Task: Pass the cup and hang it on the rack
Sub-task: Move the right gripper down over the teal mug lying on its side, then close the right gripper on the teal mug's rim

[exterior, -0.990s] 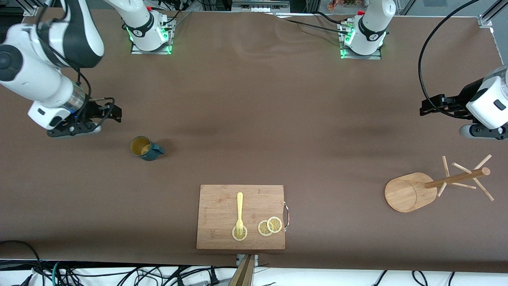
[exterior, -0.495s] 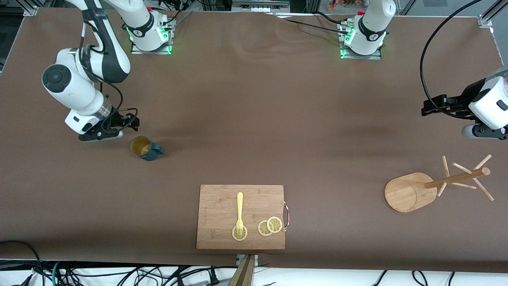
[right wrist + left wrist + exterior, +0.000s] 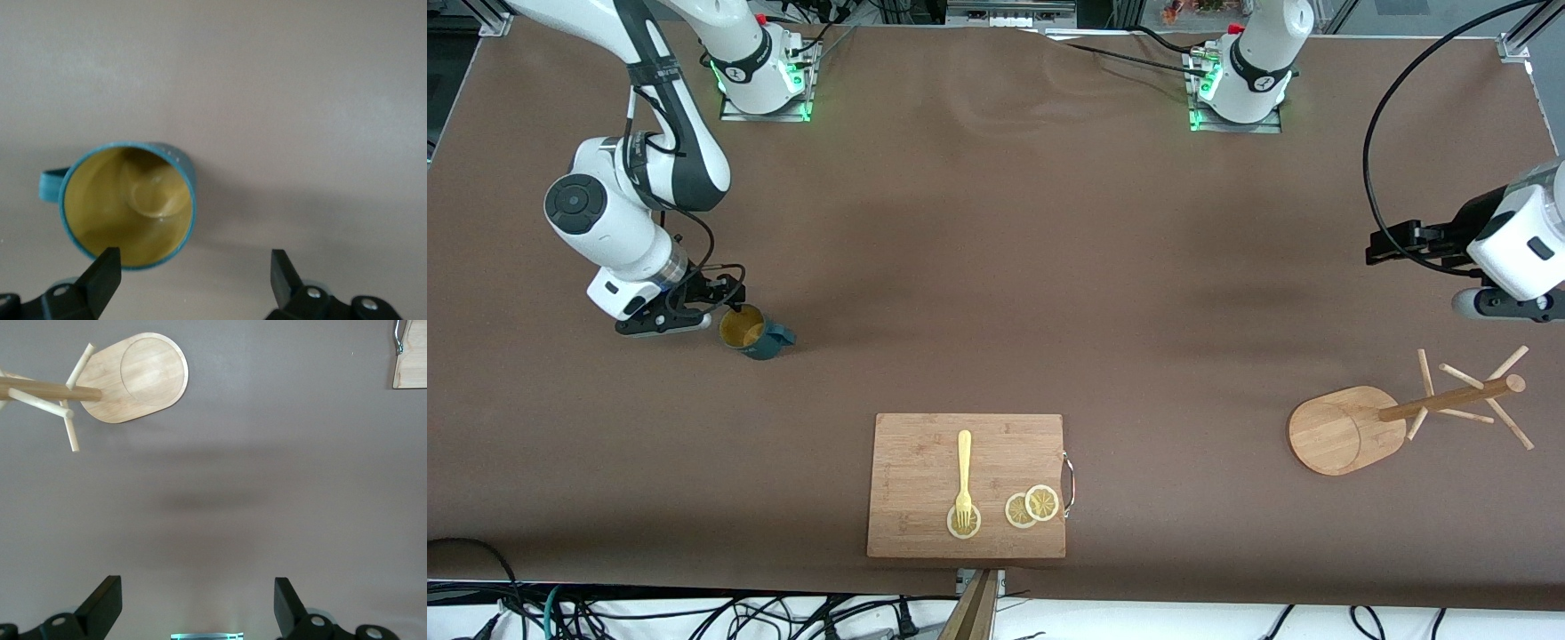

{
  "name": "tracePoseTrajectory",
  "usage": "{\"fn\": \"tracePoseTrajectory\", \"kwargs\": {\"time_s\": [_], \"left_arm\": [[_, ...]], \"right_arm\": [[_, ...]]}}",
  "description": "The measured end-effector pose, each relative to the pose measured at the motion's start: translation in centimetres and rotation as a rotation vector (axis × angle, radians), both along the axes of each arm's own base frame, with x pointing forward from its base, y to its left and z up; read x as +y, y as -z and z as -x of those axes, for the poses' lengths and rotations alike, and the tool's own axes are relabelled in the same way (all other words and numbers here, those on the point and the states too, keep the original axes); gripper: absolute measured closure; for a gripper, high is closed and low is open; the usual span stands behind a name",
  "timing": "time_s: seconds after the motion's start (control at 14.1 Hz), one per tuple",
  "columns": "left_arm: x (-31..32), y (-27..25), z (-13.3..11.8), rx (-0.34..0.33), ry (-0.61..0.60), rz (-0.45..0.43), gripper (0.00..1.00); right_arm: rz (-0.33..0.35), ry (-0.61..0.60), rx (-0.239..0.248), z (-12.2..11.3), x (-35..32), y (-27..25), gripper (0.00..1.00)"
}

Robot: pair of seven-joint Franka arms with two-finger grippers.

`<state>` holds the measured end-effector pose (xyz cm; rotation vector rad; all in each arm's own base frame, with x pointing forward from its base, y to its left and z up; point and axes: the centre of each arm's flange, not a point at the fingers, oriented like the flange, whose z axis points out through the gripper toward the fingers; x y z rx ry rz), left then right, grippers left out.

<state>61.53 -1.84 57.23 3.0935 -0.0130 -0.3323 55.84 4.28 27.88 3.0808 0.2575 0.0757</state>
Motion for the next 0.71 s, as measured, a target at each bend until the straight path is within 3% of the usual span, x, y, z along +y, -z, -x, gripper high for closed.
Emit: {"fn": "tracePoseTrajectory", "kwargs": {"time_s": [0.21, 0.71], "left_arm": [[0.0, 0.1, -0.2, -0.001, -0.001, 0.0, 0.0], [0.1, -0.5, -0.2, -0.014, -0.002, 0.001, 0.0]], "right_arm": [[0.005, 0.001, 0.006, -1.1, 0.1, 1.0, 0.0], [0.008, 0.001, 0.012, -1.3, 0.1, 1.5, 0.0]]}}
